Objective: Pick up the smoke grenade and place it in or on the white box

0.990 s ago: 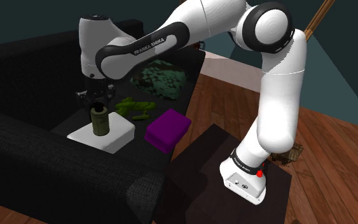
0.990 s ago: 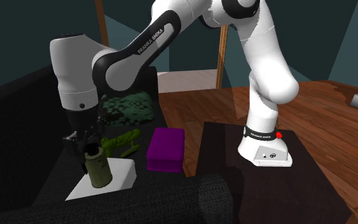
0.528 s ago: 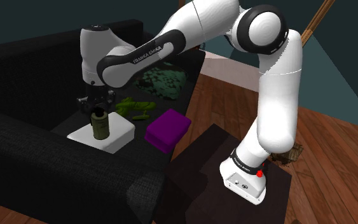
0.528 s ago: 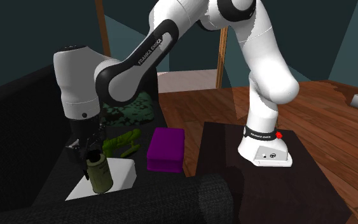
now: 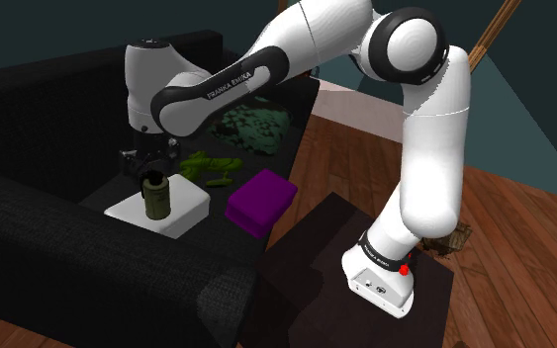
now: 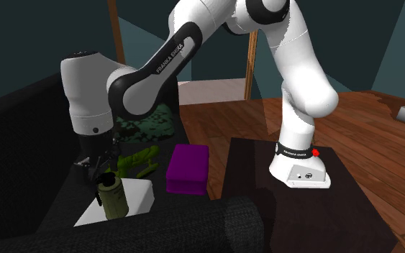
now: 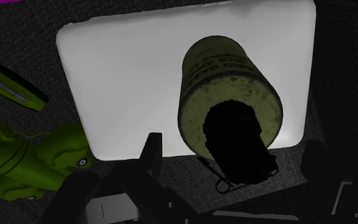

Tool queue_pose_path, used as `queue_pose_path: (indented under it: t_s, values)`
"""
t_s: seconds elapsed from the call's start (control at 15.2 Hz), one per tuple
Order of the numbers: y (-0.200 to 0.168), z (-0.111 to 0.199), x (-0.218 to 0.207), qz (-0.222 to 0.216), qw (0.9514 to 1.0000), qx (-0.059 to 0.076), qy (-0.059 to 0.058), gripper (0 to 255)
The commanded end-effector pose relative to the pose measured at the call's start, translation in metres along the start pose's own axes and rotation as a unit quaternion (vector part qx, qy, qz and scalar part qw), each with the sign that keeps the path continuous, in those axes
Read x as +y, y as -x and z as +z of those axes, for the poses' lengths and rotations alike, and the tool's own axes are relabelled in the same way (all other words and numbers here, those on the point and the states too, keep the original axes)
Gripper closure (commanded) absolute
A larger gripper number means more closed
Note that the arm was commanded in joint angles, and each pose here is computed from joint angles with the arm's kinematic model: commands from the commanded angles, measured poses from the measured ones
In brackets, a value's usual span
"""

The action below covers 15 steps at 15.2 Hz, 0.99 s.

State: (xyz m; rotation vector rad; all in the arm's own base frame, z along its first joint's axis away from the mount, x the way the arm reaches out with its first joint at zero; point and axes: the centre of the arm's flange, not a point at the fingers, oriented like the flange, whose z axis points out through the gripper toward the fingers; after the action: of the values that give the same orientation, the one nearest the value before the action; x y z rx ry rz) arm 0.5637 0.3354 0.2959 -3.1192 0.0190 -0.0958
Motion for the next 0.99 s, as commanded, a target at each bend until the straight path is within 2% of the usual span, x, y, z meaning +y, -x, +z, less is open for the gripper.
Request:
queue_pose_path:
  t_s: [0.0, 0.13, 0.4, 0.92]
  values:
    - [0.000, 0.000, 0.000, 0.000, 1.0000, 0.000, 0.000, 0]
    - [0.000, 0.000, 0.000, 0.000, 1.0000, 0.000, 0.000, 0]
    - [0.000, -0.050, 0.000, 0.000, 1.0000, 0.000, 0.000, 0]
    - [0.000, -0.050, 0.000, 0.000, 1.0000, 0.000, 0.000, 0]
